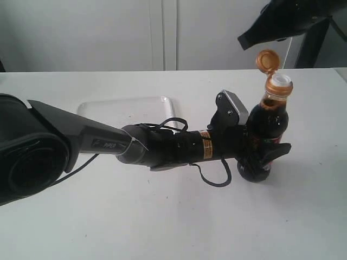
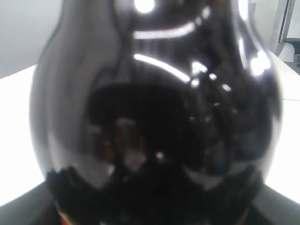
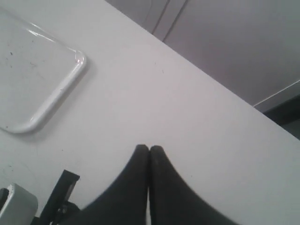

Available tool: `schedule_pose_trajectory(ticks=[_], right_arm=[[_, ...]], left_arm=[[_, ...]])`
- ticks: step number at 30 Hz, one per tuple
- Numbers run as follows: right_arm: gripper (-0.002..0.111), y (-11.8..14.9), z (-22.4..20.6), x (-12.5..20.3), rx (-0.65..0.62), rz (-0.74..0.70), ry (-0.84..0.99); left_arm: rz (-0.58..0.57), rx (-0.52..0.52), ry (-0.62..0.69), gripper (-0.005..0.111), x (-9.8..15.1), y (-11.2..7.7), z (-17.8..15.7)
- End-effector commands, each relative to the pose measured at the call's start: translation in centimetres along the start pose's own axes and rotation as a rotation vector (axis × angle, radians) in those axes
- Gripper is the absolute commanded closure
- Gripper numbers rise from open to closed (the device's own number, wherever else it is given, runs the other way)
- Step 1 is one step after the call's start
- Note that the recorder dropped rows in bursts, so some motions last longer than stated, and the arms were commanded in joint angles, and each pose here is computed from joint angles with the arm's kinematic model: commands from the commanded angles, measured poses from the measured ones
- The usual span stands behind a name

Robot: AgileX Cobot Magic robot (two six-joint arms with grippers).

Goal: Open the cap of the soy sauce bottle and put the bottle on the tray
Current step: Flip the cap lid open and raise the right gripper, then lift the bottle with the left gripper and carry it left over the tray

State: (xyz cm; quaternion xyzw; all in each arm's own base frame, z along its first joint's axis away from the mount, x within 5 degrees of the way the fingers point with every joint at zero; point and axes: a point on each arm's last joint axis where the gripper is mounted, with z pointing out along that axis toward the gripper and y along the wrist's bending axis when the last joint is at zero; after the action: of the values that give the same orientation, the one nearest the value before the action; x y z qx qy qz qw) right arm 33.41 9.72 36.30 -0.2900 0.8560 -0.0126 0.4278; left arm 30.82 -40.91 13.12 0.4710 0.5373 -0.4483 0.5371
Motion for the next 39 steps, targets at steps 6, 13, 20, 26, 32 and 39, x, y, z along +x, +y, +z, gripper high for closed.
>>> schedule_pose_trajectory(ticks=[6,13,20,26,32,39], right_arm=[[0.108,-0.8,-2.2,0.2,0.032,-0.04,0.138],[0.108,-3.8,-4.1,2.8,0.065,0.018,0.392],[0.108,-6.6,-5.2,5.2,0.061,0.178,0.479],[0.108,-6.9,-5.4,5.5,-0.009,0.29,0.432],[0.108,-6.4,-6.7,5.3,0.0,0.303,0.351],[0.108,-6.0,-7.1,6.0,0.073,0.295,0.226]], left_arm=[[0.025,0.007,0.051,0.107,0.5,-0.2,0.0],[0.033,-0.005,0.053,0.107,-0.1,-0.1,0.0],[0.046,-0.016,0.019,0.107,-1.9,0.1,-0.1],[0.068,-0.021,-0.02,0.107,-4.5,0.1,-0.4],[0.057,-0.038,-0.06,0.107,-7.1,0.7,-1.1],[0.057,-0.066,-0.09,0.107,-9.1,2.2,-2.6]])
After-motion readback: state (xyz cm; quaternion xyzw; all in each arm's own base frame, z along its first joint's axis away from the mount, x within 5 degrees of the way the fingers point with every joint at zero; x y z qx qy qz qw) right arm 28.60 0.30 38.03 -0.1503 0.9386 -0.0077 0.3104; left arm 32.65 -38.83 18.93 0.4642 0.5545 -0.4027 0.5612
